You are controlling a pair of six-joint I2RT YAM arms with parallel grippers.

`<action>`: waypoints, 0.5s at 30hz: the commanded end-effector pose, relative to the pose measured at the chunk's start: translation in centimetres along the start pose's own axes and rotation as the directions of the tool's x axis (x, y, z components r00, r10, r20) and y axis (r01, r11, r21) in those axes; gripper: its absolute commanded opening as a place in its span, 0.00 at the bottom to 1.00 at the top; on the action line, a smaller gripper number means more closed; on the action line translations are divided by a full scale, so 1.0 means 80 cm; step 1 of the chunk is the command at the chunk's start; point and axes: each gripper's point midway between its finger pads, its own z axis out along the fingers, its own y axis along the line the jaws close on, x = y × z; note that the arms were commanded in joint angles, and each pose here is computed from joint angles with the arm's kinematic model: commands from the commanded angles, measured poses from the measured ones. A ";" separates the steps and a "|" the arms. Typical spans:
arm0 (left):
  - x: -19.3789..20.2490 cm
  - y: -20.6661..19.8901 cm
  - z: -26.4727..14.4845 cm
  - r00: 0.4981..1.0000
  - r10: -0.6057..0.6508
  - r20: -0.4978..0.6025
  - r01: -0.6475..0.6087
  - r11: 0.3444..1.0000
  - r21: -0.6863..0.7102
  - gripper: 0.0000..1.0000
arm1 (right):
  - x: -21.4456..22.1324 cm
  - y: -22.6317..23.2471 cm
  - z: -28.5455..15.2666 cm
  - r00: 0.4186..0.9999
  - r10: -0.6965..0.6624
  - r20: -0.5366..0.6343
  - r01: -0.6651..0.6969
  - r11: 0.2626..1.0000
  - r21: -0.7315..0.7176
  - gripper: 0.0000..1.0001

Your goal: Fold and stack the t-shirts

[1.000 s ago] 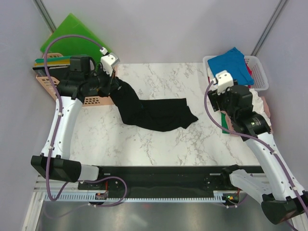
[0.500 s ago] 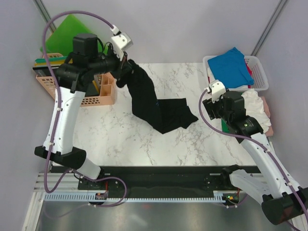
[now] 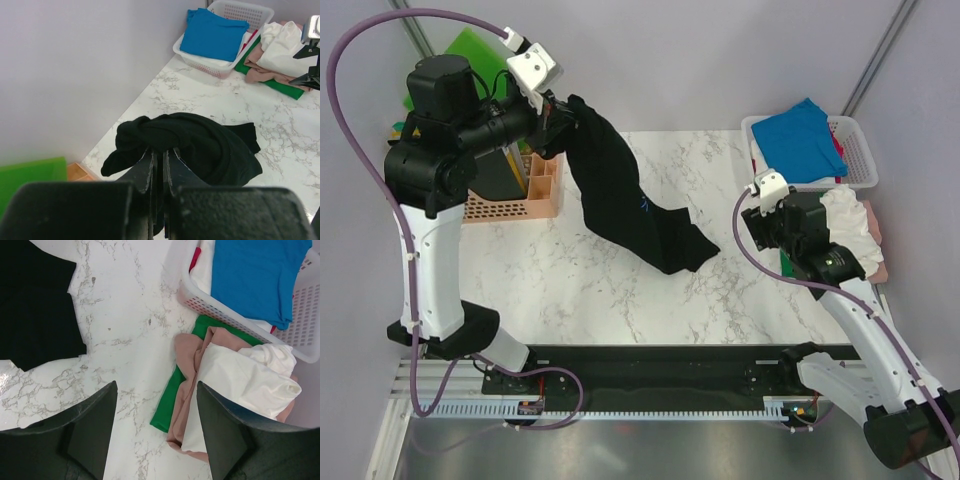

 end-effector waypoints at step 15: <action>0.037 -0.003 -0.023 0.998 0.013 -0.056 -0.017 0.998 -0.059 0.02 | 0.061 0.188 0.081 0.956 0.025 -0.291 -0.217 0.729 -0.649 0.71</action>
